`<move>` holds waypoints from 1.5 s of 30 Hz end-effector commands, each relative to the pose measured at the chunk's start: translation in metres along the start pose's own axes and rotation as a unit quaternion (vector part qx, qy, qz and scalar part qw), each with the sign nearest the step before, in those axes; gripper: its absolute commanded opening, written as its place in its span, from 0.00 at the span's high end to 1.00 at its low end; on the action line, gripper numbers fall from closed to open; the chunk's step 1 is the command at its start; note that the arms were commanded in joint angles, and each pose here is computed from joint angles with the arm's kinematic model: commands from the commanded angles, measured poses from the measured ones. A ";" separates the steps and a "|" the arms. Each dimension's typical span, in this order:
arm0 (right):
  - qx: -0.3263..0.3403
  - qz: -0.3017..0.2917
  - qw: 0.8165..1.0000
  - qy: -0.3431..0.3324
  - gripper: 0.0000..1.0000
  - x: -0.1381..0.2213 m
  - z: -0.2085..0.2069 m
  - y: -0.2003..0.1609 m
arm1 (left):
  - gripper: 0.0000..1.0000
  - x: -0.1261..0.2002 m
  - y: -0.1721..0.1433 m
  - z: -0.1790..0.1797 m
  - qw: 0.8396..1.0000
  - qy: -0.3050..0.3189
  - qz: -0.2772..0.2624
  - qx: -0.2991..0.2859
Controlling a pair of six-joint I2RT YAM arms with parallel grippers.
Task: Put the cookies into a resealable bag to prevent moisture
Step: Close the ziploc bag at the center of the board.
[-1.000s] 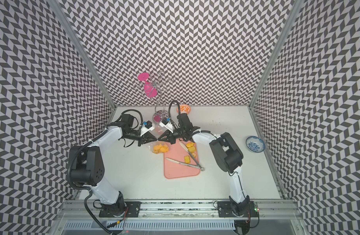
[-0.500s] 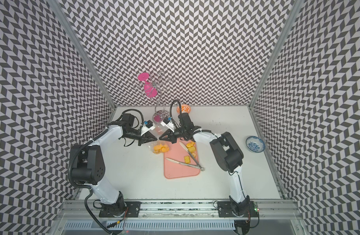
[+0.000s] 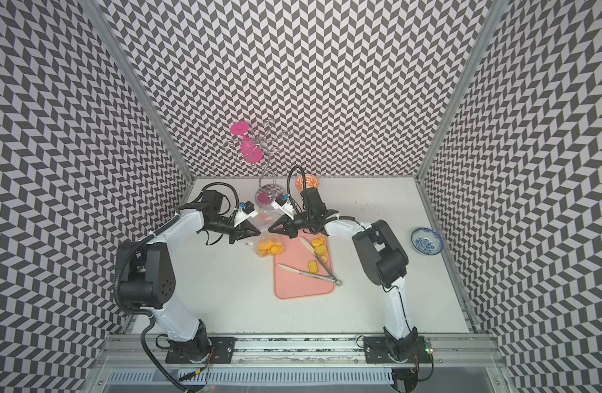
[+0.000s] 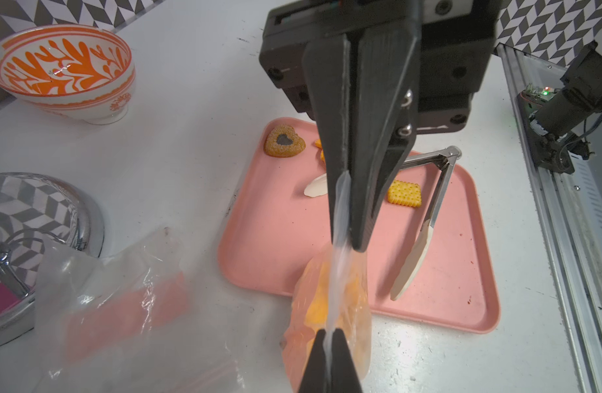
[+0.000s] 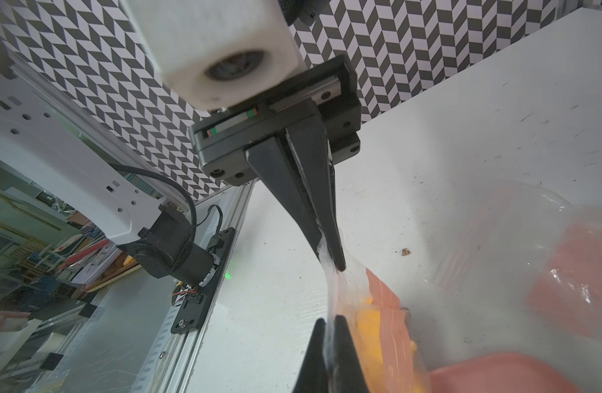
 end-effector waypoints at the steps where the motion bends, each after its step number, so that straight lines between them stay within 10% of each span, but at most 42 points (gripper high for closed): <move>1: 0.018 -0.012 1.000 0.007 1.00 0.005 0.002 0.011 | 0.94 0.004 -0.004 0.001 1.000 0.007 0.010 0.001; 4: 0.015 -0.012 1.000 0.005 1.00 0.006 0.000 0.011 | 0.77 0.003 -0.012 0.002 1.000 0.013 0.021 0.010; 7: 0.013 -0.012 1.000 0.003 1.00 0.007 -0.001 0.010 | 0.98 0.003 -0.015 0.000 1.000 0.013 0.025 0.013; 12: 0.008 -0.012 1.000 -0.003 1.00 0.010 -0.005 0.008 | 1.00 0.007 -0.016 0.003 0.999 0.021 0.026 0.013; 15: 0.007 -0.013 1.000 -0.005 1.00 0.012 -0.007 0.008 | 0.78 0.011 -0.015 0.007 0.999 0.032 0.022 0.013; 18: 0.004 -0.012 1.000 -0.008 1.00 0.012 -0.008 0.007 | 0.97 0.013 -0.016 0.007 0.999 0.033 0.020 0.018; 22: 0.002 -0.012 1.000 -0.011 1.00 0.014 -0.011 0.005 | 1.00 0.016 -0.017 0.007 0.999 0.033 0.018 0.021; 26: 0.000 -0.012 1.000 -0.013 1.00 0.016 -0.013 0.004 | 0.79 0.020 -0.019 0.012 0.998 0.047 0.019 0.021; 30: -0.004 -0.012 1.000 -0.018 1.00 0.018 -0.017 0.002 | 1.00 0.023 -0.020 0.011 0.999 0.046 0.009 0.024; 39: -0.010 -0.013 1.000 -0.025 1.00 0.021 -0.022 0.001 | 0.84 0.031 -0.017 0.021 0.997 0.064 -0.021 0.035; 45: -0.012 -0.014 0.999 -0.032 1.00 0.021 -0.025 0.001 | 1.00 0.032 -0.016 0.018 0.997 0.055 -0.033 0.034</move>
Point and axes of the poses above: each gripper's point midway between its finger pads, its own x axis back along the fingers, its own z axis along the line the jaws close on, y = z × x, the point moved 1 cm from there along x, back along the fingers, and after that the axes turned 9 degrees about -x, right-handed, at the moved point
